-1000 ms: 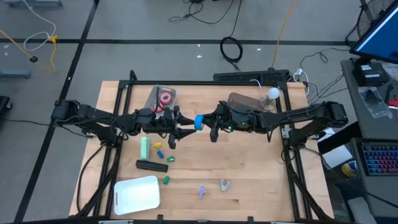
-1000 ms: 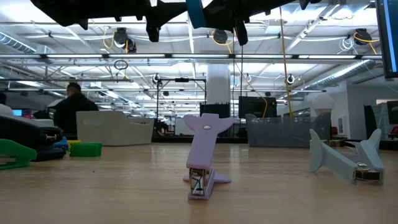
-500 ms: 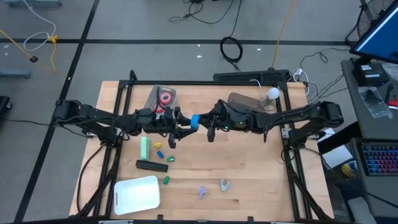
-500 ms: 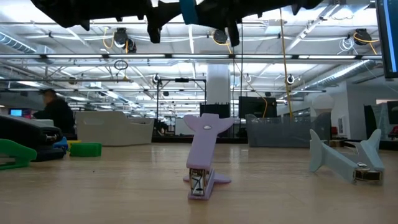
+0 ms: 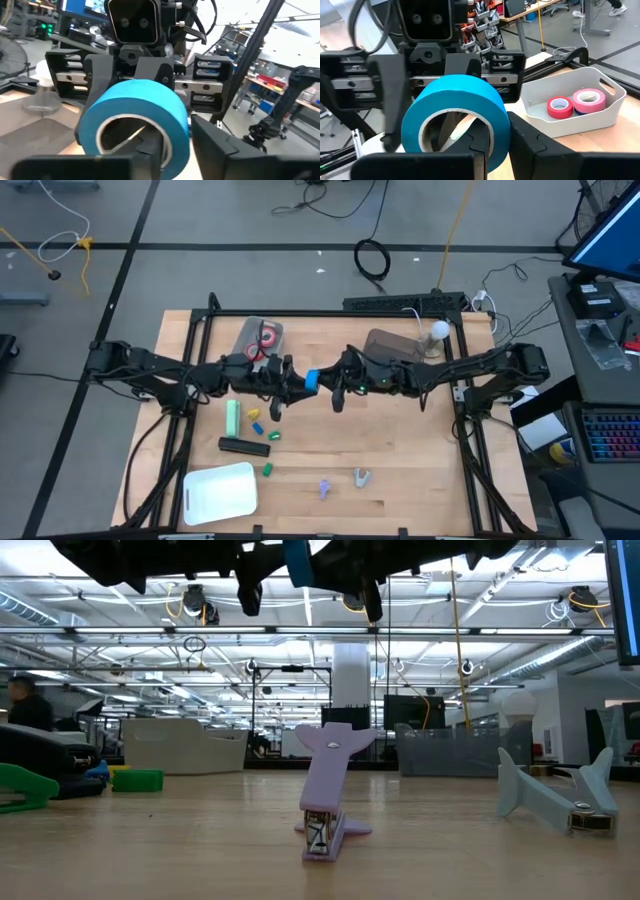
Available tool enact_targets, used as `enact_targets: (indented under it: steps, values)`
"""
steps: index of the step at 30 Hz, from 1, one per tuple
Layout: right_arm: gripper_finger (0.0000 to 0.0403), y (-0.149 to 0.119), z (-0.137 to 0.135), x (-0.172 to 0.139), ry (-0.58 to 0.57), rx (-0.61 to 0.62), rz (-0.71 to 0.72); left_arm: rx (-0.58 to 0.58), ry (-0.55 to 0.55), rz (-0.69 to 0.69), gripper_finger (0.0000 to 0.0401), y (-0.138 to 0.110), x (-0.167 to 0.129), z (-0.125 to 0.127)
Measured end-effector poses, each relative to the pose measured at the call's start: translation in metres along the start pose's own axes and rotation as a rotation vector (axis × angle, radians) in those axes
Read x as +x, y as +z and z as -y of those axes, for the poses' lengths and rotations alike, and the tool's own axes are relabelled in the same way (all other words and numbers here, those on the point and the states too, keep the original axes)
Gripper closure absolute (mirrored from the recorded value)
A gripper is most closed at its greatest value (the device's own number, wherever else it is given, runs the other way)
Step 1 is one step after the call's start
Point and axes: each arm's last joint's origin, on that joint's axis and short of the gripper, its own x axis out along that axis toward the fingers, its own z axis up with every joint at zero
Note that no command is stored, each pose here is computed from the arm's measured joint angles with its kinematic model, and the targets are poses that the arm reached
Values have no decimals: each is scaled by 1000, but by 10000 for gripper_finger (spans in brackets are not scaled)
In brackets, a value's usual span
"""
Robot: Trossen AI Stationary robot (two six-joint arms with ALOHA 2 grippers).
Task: Pick and place Stapler, Stapler remover, tape
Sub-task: Put the light blue tape into the gray bin
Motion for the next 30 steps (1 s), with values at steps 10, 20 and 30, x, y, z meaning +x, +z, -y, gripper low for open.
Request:
enact_targets:
  steps: [10, 20, 30]
  values:
    - [335, -2, -2, 0, 95, -69, -52, -10, -69, -52, 361, 0, -1, -7]
    - [279, -19, 6, -24, 89, -100, -406, -53, 40, -246, 361, -16, -7, -24]
    - [270, -10, 8, -54, 40, -106, -519, -100, 436, -428, 361, -19, -37, -61]
